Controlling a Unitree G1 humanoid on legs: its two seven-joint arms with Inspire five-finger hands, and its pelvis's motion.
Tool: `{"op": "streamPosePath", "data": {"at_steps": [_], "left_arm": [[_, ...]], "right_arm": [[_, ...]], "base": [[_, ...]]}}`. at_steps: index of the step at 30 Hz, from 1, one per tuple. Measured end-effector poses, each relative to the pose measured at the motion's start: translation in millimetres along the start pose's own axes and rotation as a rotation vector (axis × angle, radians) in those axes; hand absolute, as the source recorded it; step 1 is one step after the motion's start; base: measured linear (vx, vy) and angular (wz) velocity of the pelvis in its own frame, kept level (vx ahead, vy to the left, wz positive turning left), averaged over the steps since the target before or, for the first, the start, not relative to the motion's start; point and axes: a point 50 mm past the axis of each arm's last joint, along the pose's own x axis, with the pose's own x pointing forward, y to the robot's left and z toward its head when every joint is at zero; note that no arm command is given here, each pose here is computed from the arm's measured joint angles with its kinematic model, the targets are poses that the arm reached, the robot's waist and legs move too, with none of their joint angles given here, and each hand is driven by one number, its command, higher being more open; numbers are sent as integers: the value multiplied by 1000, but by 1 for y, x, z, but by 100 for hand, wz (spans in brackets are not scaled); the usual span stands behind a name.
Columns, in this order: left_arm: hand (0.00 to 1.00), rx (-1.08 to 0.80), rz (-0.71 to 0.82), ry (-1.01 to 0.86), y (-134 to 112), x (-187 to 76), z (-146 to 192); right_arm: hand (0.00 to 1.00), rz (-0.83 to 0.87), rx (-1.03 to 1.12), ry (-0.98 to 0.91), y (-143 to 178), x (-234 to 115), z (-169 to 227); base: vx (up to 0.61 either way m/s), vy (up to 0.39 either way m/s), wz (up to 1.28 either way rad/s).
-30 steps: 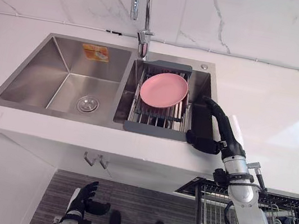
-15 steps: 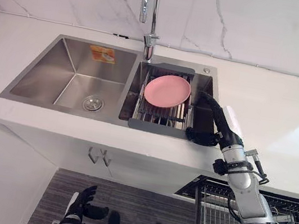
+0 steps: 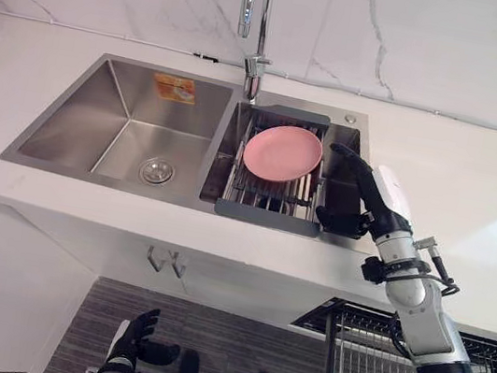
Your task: Walk over to the sink, pick up the cup, carry it to the dishwasher, place the cup inside the dishwasher, then close the dishwasher door
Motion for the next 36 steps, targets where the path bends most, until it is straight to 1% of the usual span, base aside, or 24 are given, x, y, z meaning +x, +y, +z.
{"op": "streamPosePath", "data": {"at_steps": [6, 13, 20, 26, 31, 36], "left_arm": [[90, -1, 0, -2, 0, 0, 1], [90, -1, -1, -5, 0, 1, 2], [90, -1, -1, -8, 0, 1, 3], [90, -6, -1, -19, 0, 2, 5], [90, -17, 1, -26, 0, 2, 6], [90, -33, 12, -31, 2, 3, 8]], "right_arm": [[90, -21, -24, -36, -10, 9, 6], [90, 41, -32, -45, -1, 16, 8], [90, 76, -35, -29, 2, 27, 4], [90, 97, -50, 45, 4, 33, -11], [90, 107, -64, 62, 4, 42, -13], [90, 109, -72, 125, 2, 48, -24]], "base": [[2, 0, 1], [0, 0, 0], [0, 0, 0], [21, -2, 6], [4, 3, 6], [3, 8, 9]]}}
